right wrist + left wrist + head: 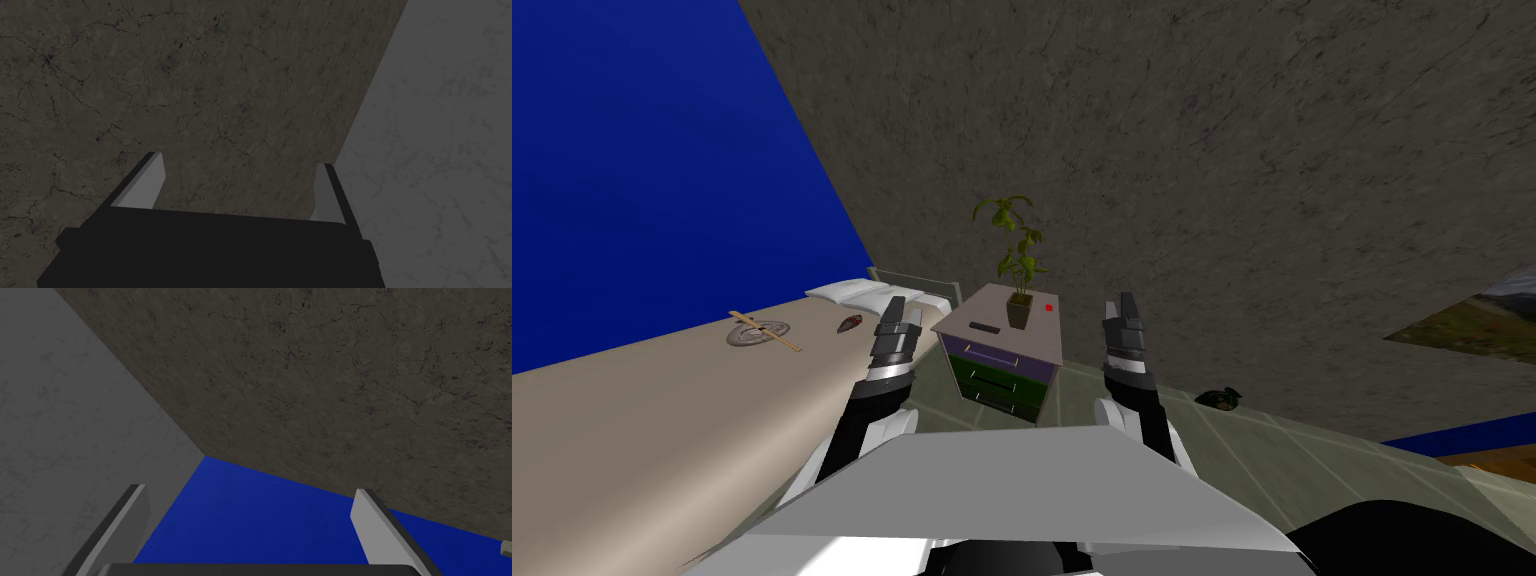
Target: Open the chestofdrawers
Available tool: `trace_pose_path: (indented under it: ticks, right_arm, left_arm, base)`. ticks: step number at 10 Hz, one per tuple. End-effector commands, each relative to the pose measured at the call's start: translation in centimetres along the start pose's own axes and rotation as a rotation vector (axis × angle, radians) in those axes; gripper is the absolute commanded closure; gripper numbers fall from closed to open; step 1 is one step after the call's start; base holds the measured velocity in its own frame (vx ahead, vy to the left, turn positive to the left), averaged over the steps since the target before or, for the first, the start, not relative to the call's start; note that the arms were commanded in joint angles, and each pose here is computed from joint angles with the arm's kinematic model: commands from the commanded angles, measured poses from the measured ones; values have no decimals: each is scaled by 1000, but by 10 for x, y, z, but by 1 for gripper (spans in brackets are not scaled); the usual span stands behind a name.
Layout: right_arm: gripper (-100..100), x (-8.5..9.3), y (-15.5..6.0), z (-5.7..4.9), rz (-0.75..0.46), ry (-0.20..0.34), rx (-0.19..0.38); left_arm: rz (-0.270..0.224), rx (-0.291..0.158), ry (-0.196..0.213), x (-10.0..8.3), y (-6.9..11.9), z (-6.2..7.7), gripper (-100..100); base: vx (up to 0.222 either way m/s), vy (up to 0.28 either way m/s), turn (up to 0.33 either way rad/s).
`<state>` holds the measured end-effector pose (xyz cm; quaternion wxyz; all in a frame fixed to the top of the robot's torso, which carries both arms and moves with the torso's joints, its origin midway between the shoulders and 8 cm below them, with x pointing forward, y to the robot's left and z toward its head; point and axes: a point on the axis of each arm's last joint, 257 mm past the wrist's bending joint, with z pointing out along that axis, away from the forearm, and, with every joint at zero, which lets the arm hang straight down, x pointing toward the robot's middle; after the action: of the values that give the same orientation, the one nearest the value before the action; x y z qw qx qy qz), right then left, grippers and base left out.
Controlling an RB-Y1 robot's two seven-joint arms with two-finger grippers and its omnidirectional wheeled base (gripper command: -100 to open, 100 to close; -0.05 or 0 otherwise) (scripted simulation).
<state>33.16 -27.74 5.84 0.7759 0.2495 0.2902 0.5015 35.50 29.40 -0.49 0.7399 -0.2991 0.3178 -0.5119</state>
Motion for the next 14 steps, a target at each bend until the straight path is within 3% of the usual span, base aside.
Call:
trace_pose_path:
  ticks: [1, 9, 10, 14]
  right_arm:
    - [0, 0, 0, 0, 0, 0, 0]
    - [0, 0, 0, 0, 0, 0, 0]
    - [0, 0, 0, 0, 0, 0, 0]
    - [0, 0, 0, 0, 0, 0, 0]
  left_arm:
    - [0, 0, 0, 0, 0, 0, 0]
    - [0, 0, 0, 0, 0, 0, 0]
    - [14, -1, 35, 5, 3, 0, -100]
    - [51, -24, 127, 19, 21, -4, -100]
  base:
    - [0, 0, 0]
    - [0, 0, 0]
    - [7, 4, -16]
    - [5, 15, -28]
